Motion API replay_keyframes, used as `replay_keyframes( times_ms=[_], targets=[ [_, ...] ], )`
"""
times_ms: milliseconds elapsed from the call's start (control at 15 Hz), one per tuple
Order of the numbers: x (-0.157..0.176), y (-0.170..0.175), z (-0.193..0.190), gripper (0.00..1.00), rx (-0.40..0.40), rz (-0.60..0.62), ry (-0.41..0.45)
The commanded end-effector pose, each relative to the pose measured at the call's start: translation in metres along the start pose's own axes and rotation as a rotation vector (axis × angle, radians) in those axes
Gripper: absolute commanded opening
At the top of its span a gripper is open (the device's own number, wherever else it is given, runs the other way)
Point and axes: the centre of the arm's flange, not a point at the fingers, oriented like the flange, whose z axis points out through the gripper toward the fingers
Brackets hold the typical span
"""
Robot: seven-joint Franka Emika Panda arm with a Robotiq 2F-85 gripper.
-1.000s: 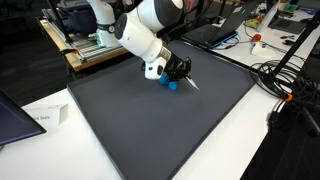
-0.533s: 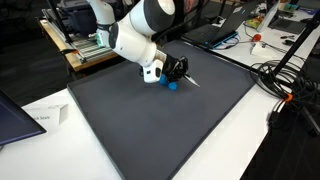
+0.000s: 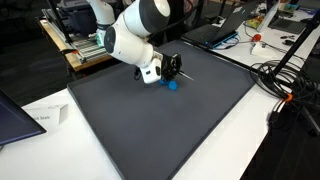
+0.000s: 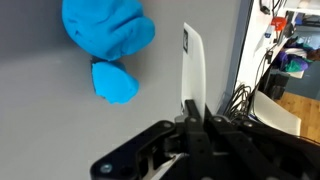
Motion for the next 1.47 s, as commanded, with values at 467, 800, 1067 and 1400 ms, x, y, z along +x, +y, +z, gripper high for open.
replay_keyframes(
  times_ms=[467, 800, 1067, 1400],
  targets=[
    [0.009, 0.001, -0.005, 0.01, 0.016, -0.09, -0.065],
    [0.022, -0.004, -0.01, 0.01, 0.044, -0.221, -0.164],
    [0.035, -0.013, -0.012, 0.01, 0.114, -0.288, -0.246],
    [0.048, -0.013, -0.001, 0.01, 0.142, -0.352, -0.387]
  ],
)
